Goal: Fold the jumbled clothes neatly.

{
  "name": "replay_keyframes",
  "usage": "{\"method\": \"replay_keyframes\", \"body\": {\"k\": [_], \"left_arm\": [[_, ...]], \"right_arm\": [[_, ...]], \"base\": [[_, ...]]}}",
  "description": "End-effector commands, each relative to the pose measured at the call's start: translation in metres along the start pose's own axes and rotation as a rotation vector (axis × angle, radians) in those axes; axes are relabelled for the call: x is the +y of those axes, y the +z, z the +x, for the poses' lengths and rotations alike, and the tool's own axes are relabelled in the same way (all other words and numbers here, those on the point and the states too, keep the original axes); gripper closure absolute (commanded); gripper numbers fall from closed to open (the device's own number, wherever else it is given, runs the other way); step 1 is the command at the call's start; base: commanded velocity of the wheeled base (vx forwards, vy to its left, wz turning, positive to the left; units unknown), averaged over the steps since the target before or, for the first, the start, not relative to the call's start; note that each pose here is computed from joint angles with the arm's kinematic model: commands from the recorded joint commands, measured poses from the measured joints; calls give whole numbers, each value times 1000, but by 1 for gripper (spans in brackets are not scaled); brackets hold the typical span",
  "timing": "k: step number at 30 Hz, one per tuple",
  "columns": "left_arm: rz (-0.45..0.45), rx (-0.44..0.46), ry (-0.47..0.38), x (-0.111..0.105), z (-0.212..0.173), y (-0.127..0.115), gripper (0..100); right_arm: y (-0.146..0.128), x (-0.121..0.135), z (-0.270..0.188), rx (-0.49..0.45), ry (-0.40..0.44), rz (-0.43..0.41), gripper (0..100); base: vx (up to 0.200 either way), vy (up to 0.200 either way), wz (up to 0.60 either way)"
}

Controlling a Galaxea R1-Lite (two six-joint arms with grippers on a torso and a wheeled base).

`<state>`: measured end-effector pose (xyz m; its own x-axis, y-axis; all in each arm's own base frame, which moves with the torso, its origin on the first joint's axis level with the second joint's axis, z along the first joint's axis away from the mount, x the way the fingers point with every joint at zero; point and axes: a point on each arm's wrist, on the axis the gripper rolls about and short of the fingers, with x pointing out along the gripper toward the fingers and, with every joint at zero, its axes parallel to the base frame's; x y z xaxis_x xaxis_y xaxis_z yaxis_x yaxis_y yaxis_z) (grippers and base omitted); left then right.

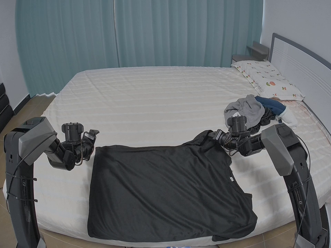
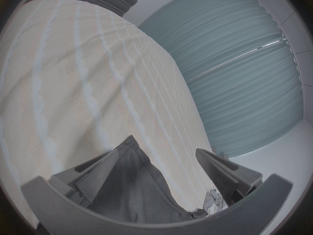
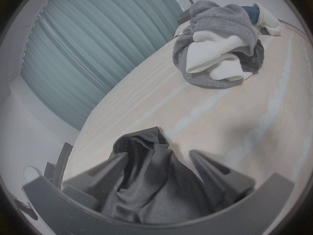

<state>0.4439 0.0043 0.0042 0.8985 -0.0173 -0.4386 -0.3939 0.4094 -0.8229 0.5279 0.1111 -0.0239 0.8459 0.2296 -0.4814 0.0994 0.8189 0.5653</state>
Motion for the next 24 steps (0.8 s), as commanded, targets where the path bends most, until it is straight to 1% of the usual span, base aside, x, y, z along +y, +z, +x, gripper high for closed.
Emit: {"method": "replay_keyframes", "body": {"k": [1, 3, 5, 8, 10, 16, 21, 24], "left_arm": [[0, 1, 1, 1, 0, 0, 0], [0, 1, 1, 1, 0, 0, 0], [0, 1, 1, 1, 0, 0, 0], [0, 1, 1, 1, 0, 0, 0], [0, 1, 1, 1, 0, 0, 0], [0, 0, 2, 1, 0, 0, 0], [0, 0, 2, 1, 0, 0, 0], [0, 0, 2, 1, 0, 0, 0]], "right_arm": [[-12, -10, 16, -4, -7, -4, 100], [-10, -10, 19, -35, -10, -3, 100], [-10, -13, 21, -61, -35, 1, 100], [-2, -10, 20, -136, -2, -1, 100], [4, -9, 19, -170, 17, -1, 100], [17, -10, 14, -206, 23, 0, 100], [30, -13, 11, -272, 47, -34, 100], [34, -14, 9, -279, 44, -38, 100]], "base": [[0, 0, 0], [0, 0, 0], [0, 0, 0], [0, 0, 0], [0, 0, 0], [0, 0, 0], [0, 0, 0], [0, 0, 0]]}}
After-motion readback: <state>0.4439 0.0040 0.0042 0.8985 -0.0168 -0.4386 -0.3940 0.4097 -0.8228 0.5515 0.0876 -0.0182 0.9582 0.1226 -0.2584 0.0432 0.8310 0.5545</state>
